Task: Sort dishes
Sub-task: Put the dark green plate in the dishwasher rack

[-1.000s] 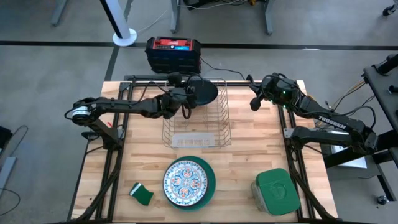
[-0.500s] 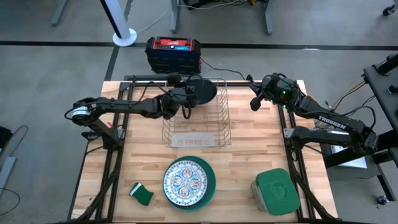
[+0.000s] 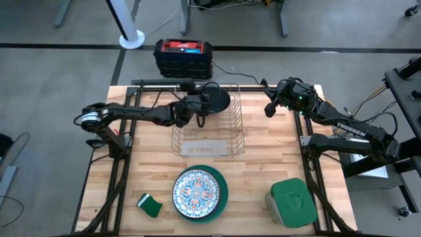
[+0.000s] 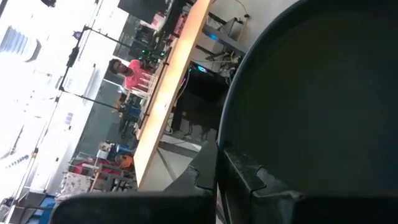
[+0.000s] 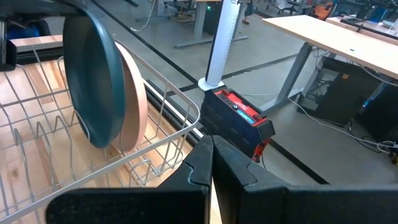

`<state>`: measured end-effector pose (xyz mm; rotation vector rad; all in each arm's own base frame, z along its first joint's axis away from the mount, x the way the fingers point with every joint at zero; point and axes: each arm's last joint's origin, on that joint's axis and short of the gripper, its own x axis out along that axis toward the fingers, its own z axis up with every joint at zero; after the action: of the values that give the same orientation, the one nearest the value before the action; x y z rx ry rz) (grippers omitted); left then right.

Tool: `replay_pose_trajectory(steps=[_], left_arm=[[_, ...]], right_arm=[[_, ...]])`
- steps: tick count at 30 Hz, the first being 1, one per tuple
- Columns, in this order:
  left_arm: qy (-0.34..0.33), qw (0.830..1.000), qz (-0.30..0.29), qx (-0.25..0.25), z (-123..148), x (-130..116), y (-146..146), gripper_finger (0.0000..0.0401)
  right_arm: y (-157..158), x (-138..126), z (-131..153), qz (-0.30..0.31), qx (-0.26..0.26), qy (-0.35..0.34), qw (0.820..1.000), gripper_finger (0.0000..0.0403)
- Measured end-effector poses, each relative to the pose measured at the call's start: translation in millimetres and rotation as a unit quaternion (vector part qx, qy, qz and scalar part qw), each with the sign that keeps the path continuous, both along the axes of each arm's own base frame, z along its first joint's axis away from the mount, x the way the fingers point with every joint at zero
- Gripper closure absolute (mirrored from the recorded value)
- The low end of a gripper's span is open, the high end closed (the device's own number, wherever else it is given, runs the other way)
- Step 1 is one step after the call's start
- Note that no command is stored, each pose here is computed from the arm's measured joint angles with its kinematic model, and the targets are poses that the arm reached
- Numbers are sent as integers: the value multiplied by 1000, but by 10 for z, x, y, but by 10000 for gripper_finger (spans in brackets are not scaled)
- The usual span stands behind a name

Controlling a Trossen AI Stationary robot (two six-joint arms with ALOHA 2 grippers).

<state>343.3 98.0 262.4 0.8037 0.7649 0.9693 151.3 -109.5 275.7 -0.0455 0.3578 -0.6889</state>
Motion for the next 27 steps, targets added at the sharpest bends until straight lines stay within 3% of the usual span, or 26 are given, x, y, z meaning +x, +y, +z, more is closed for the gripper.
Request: replay_pose_trajectory(steps=[27], left_arm=[[-20, 999, 11, -33, -68, -20, -12, 401]], right_arm=[[0, 0, 0, 0, 0, 0, 1000, 403]])
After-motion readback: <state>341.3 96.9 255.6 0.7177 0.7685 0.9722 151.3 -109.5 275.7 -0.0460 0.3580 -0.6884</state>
